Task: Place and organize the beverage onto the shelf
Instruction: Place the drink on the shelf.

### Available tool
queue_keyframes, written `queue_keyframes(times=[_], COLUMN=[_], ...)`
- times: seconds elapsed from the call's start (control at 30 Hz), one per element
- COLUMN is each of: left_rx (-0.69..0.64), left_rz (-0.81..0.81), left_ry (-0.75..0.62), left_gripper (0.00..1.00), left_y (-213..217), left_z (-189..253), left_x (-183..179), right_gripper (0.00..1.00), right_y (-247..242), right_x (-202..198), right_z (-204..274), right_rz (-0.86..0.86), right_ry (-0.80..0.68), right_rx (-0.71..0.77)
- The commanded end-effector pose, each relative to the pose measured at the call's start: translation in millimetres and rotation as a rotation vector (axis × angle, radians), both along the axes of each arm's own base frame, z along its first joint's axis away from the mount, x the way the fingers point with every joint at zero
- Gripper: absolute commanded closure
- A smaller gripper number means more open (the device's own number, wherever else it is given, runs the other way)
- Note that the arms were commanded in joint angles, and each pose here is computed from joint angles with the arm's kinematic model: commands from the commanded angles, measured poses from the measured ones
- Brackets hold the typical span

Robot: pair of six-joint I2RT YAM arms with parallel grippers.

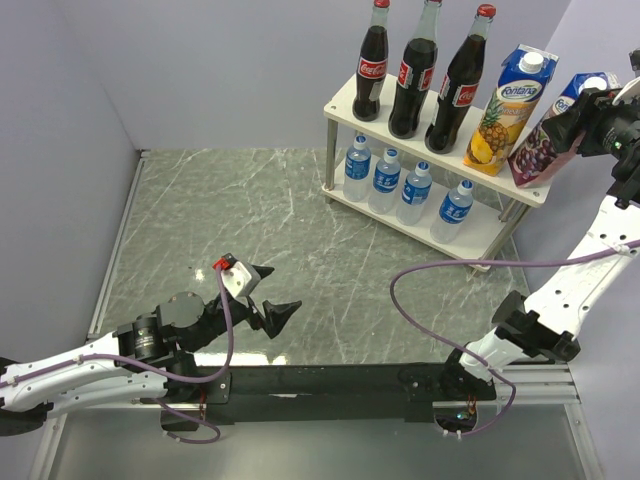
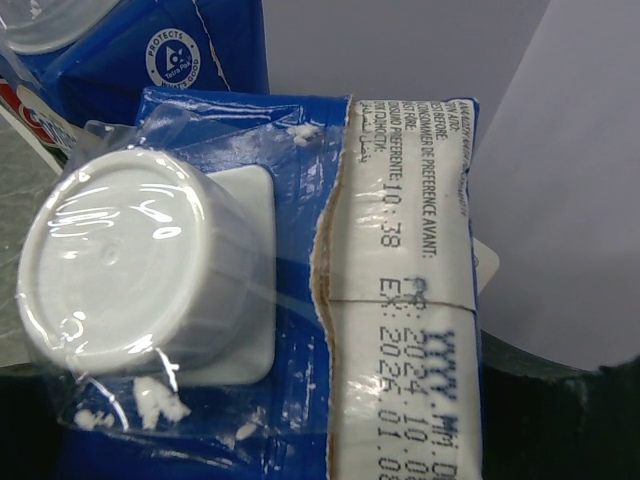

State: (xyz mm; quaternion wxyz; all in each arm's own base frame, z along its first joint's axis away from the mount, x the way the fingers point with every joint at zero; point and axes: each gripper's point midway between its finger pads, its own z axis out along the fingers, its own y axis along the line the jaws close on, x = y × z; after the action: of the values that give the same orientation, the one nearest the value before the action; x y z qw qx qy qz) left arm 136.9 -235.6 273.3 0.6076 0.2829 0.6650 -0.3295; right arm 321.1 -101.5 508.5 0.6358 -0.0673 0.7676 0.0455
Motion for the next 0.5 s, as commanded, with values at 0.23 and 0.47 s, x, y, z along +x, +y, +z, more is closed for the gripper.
queue_keyframes(times=[0.23, 0.47], left_rx=[-0.049, -0.049], left_rz=[-0.01, -0.009], left_ry=[-0.016, -0.016], left_gripper=[0.0, 0.0], left_y=[-0.8, -0.3], left_z=[19.9, 19.9], left_x=[-2.1, -2.0], right_gripper=[0.65, 0.52], right_y=[7.9, 6.3], right_x=[-0.1, 7.4], right_z=[59.2, 51.4], right_rz=[0.043, 0.052], right_ry=[-0.215, -0.196], right_rx=[-0.169, -0.158])
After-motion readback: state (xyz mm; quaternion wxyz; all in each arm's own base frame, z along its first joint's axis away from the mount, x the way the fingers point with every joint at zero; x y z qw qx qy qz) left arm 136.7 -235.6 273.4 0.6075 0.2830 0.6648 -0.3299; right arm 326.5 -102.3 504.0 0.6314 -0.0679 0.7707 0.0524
